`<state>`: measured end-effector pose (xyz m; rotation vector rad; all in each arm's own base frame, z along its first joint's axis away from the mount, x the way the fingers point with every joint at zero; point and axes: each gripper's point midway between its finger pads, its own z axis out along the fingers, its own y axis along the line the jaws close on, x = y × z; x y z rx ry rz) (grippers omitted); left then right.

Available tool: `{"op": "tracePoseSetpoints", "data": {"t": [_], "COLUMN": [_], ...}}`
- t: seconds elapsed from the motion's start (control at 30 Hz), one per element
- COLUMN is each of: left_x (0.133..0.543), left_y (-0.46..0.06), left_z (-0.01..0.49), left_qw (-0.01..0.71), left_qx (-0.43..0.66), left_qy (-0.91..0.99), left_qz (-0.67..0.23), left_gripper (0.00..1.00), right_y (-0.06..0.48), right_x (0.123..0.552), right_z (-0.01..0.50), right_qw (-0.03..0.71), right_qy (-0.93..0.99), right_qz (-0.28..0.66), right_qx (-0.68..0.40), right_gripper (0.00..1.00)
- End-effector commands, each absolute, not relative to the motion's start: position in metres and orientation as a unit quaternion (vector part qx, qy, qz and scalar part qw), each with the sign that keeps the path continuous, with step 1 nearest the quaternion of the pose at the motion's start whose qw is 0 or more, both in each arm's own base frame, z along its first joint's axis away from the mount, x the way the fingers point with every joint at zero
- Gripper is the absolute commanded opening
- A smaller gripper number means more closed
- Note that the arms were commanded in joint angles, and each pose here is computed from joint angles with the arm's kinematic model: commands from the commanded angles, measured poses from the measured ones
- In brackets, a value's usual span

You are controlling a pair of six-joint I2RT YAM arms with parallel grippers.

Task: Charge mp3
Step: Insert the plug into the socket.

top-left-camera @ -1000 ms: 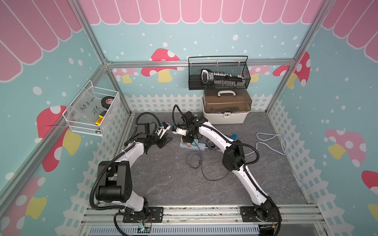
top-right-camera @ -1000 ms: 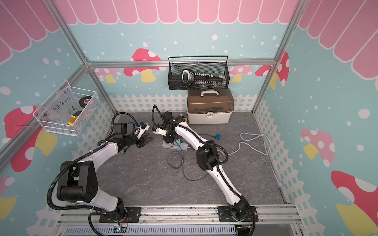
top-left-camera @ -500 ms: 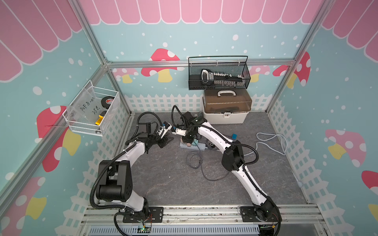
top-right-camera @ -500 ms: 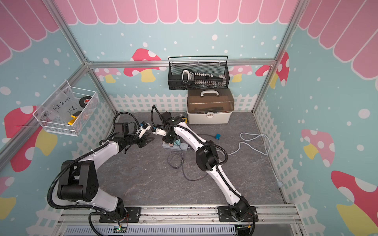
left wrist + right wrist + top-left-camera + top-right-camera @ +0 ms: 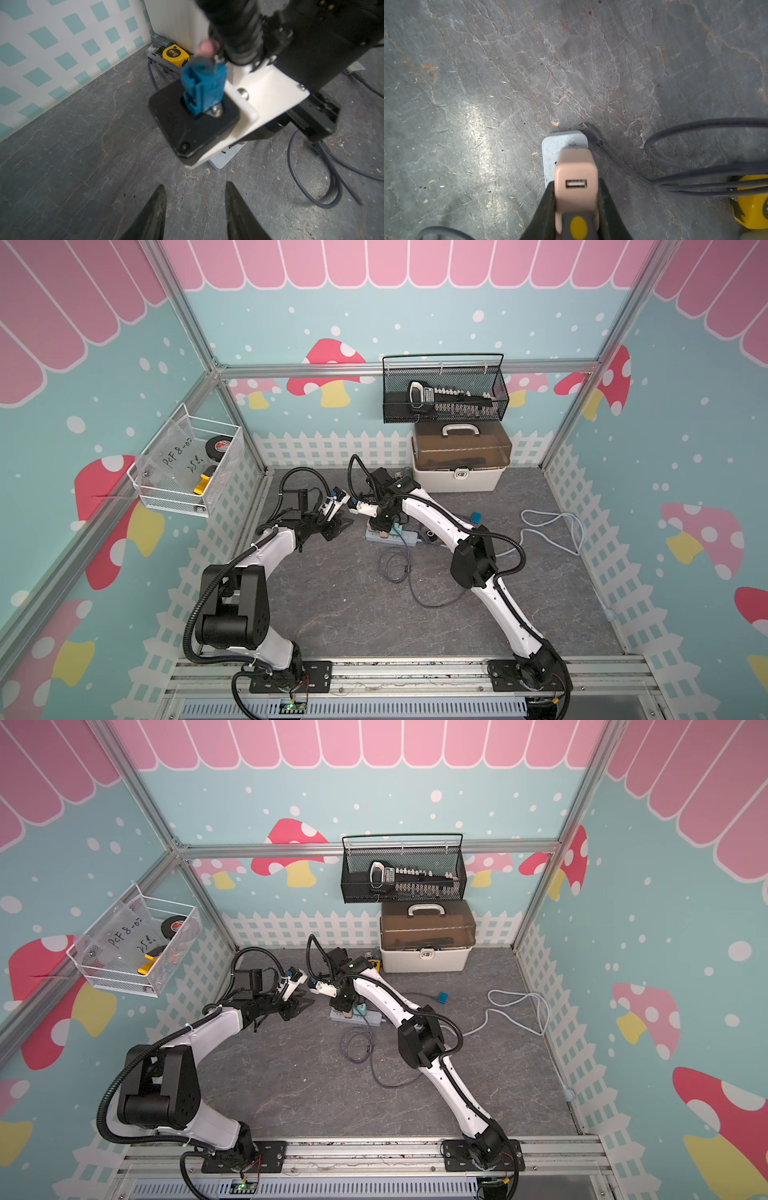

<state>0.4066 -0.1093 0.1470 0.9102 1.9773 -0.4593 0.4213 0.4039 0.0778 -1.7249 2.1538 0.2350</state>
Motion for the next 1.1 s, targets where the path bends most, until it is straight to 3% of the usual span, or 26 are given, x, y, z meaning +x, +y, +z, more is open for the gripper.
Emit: {"op": "tracePoseSetpoints", "data": {"t": [0.0, 0.23, 0.43, 0.8, 1.07], "left_x": [0.408, 0.407, 0.407, 0.419, 0.415], "left_y": [-0.107, -0.103, -0.100, -0.092, -0.098], "left_z": [0.164, 0.175, 0.182, 0.152, 0.146], "left_qw": [0.458, 0.474, 0.489, 0.467, 0.461], "left_qx": [0.350, 0.314, 0.255, 0.092, 0.080], "left_qy": [0.799, 0.805, 0.816, 0.860, 0.865], "left_qz": [-0.174, -0.171, -0.176, -0.184, -0.183], "left_gripper": [0.44, 0.44, 0.44, 0.43, 0.43], "right_y": [0.325, 0.354, 0.370, 0.375, 0.386], "right_x": [0.381, 0.407, 0.422, 0.419, 0.417], "right_z": [-0.003, 0.040, 0.069, 0.077, 0.076], "right_qw": [-0.018, 0.083, 0.143, 0.172, 0.185], "right_qy": [0.807, 0.817, 0.815, 0.771, 0.739], "right_qz": [0.014, 0.045, 0.062, 0.069, 0.094], "right_qx": [-0.590, -0.569, -0.559, -0.609, -0.641], "right_gripper": [0.14, 0.38, 0.47, 0.51, 0.51]}}
